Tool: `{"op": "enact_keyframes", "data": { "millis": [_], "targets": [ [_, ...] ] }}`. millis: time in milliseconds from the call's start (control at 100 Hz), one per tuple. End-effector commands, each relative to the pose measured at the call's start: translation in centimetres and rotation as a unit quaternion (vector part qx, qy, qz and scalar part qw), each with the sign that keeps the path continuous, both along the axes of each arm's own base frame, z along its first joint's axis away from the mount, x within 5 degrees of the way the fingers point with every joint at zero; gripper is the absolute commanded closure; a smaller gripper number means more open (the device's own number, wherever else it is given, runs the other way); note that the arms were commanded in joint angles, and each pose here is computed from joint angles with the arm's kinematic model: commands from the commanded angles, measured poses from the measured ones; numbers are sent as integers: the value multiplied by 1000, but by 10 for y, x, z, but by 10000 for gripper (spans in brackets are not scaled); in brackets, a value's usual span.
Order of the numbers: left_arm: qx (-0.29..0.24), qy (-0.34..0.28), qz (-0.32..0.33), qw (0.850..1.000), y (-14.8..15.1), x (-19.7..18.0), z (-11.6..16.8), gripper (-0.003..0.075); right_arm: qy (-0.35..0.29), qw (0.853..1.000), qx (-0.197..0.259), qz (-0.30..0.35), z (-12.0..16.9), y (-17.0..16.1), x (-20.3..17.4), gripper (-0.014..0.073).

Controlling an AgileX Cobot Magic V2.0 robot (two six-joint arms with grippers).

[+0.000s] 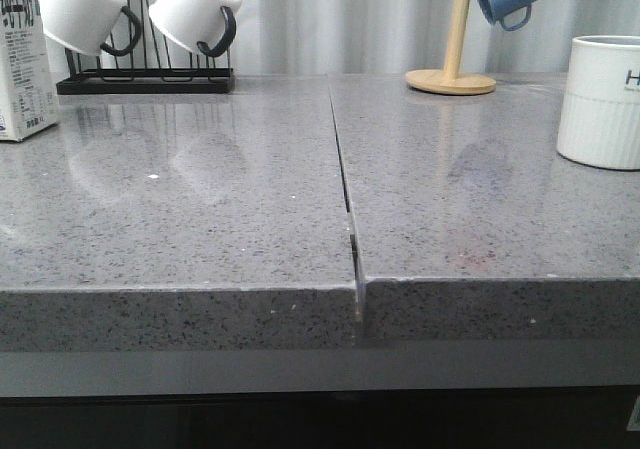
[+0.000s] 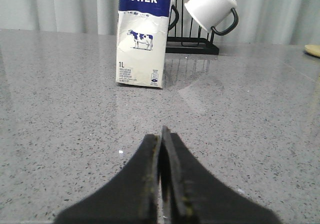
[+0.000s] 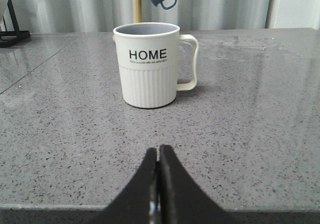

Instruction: Place milk next to cup

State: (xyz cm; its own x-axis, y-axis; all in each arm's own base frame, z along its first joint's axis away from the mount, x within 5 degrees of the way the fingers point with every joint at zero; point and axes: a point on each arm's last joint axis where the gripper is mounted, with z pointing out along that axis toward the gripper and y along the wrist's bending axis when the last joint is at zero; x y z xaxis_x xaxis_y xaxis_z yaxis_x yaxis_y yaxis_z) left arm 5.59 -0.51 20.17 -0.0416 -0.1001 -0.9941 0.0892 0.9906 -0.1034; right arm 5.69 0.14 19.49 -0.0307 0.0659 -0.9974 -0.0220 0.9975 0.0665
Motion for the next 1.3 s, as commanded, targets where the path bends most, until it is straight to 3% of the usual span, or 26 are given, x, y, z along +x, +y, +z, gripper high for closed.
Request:
{"op": "enact_keyframes", "data": {
  "millis": [0, 890, 1070, 1290],
  "targets": [
    [-9, -36, -2, 999, 0, -1, -5, 741, -63, 998, -5, -3, 16, 0, -3, 632],
    [-9, -36, -2, 999, 0, -1, -5, 741, -73, 997, -13, -3, 20, 0, -3, 632],
    [-9, -36, -2, 999, 0, -1, -5, 741, -35, 998, -45, -6, 33, -1, -2, 632],
    [-9, -36, -2, 999, 0, -1, -5, 741, 25, 999, -47, -6, 64, -1, 13, 632]
  ]
}}
